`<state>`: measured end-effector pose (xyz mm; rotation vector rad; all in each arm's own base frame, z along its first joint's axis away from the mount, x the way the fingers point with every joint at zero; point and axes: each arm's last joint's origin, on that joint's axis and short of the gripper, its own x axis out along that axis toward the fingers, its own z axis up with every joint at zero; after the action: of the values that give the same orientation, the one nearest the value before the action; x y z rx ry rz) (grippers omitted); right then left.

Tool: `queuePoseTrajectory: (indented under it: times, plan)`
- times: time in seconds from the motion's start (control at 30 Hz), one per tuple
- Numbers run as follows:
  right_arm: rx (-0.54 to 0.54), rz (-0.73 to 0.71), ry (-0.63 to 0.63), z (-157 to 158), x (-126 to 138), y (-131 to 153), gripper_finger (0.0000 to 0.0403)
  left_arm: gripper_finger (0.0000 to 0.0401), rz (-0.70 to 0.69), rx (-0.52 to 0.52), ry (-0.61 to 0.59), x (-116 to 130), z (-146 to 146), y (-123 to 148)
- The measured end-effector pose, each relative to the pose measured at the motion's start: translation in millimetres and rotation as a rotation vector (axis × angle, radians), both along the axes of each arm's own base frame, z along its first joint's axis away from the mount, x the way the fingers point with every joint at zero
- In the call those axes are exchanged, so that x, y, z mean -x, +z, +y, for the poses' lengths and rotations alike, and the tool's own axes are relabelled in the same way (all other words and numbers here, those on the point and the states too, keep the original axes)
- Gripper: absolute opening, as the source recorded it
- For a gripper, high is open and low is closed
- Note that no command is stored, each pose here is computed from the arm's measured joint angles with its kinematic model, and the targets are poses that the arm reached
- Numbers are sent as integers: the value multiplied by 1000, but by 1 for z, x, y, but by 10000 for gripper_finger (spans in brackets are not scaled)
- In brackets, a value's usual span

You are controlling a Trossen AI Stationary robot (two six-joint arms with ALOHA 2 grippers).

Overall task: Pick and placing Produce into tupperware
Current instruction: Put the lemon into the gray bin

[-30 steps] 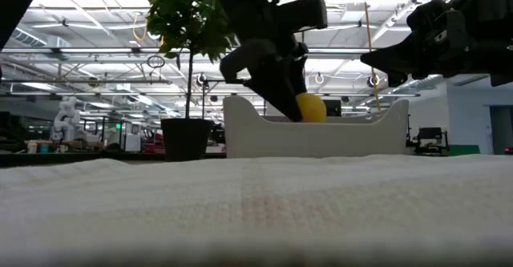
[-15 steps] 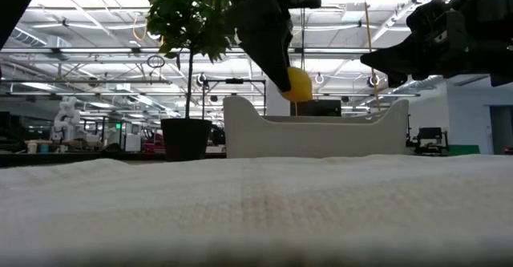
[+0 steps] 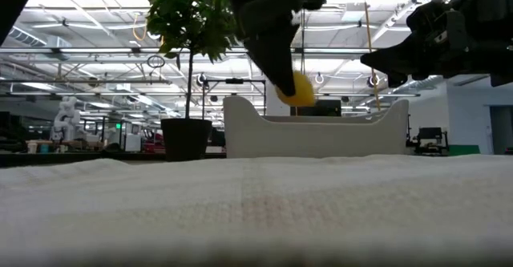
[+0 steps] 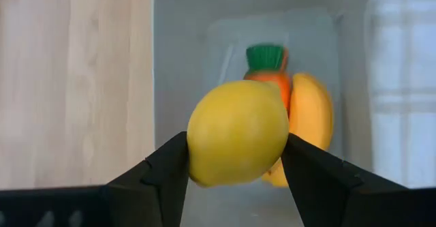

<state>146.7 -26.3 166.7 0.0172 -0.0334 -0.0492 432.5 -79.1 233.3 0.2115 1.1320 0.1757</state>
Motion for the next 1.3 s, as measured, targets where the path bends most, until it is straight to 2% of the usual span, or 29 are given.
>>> queuePoseTrajectory:
  times: [0.2,0.5,0.67,0.93,1.3]
  plan:
    - [9,-2,0,0,0,0,0,209,46,18,119,2,0,-13]
    - [-15,4,0,0,0,0,0,209,32,67,255,3,1,-16]
    - [-14,-1,0,0,0,0,0,209,56,134,269,5,-2,-17]
    - [-14,-1,1,0,0,0,0,209,52,149,322,4,1,-18]
    - [-17,16,1,0,0,-2,0,209,96,162,387,-6,9,-48]
